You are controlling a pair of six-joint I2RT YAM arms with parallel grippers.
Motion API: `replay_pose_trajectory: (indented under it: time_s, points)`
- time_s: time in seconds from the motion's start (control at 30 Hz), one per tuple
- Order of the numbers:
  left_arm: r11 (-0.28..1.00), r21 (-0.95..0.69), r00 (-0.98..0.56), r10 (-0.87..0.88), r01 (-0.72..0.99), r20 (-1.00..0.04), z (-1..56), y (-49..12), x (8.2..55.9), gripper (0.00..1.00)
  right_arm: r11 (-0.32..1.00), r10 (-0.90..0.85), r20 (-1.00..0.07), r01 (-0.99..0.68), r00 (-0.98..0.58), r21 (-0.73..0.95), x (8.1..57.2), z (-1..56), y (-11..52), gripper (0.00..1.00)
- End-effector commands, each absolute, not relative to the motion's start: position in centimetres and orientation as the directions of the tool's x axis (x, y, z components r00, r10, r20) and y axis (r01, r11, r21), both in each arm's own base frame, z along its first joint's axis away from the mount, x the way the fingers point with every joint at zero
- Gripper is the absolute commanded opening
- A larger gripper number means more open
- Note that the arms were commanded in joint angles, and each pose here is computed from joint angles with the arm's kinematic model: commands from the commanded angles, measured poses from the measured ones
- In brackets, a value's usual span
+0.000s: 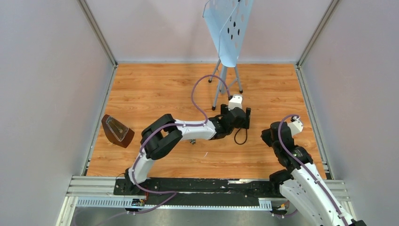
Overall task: Lock with the key
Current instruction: Place the lock at the center of the board, then place the key at the center of the board.
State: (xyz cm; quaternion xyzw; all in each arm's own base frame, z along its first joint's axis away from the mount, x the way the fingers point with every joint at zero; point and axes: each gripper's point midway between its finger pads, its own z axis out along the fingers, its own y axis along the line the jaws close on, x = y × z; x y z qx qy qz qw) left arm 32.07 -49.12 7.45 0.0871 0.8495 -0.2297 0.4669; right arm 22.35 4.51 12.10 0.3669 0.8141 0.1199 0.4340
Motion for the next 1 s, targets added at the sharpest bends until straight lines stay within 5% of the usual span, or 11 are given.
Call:
replay_pose_trajectory:
  time_s: [0.0, 0.3, 0.43, 0.5, 0.7, 0.97]
  points:
    - [0.925, -0.26, -0.41, -0.131, 0.277, -0.903, 14.2, -44.5, 33.0, 1.0, 0.686, 0.728, -0.572, 0.427, -0.379, 0.59, 23.5, 12.1, 6.6, 0.0]
    - [0.999, 0.008, -0.362, 0.024, 0.046, -0.932, 16.8, -31.9, 31.1, 1.0, 0.735, 0.665, -0.511, 0.351, -0.545, 0.58, 26.4, 9.0, 10.9, 0.02]
    - [1.0, 0.004, -0.378, 0.012, 0.024, -0.926, 17.1, -27.7, 29.0, 1.0, 0.774, 0.619, -0.514, 0.349, -0.593, 0.529, 28.0, 7.6, 11.5, 0.06]
    - [0.999, -0.049, -0.372, -0.042, 0.011, -0.927, 17.4, -25.2, 27.6, 1.0, 0.789, 0.602, -0.518, 0.352, -0.608, 0.504, 28.5, 7.3, 11.6, 0.12]
    - [0.993, -0.112, -0.375, -0.121, -0.045, -0.919, 17.8, -19.9, 24.9, 1.0, 0.805, 0.59, -0.572, 0.359, -0.57, 0.472, 29.3, 8.8, 10.6, 0.57]
    - [0.979, -0.195, -0.502, -0.194, -0.05, -0.843, 16.1, -16.8, 21.0, 1.0, 0.825, 0.424, -0.619, -0.001, -0.661, 0.566, 27.9, 14.1, 16.4, 0.59]
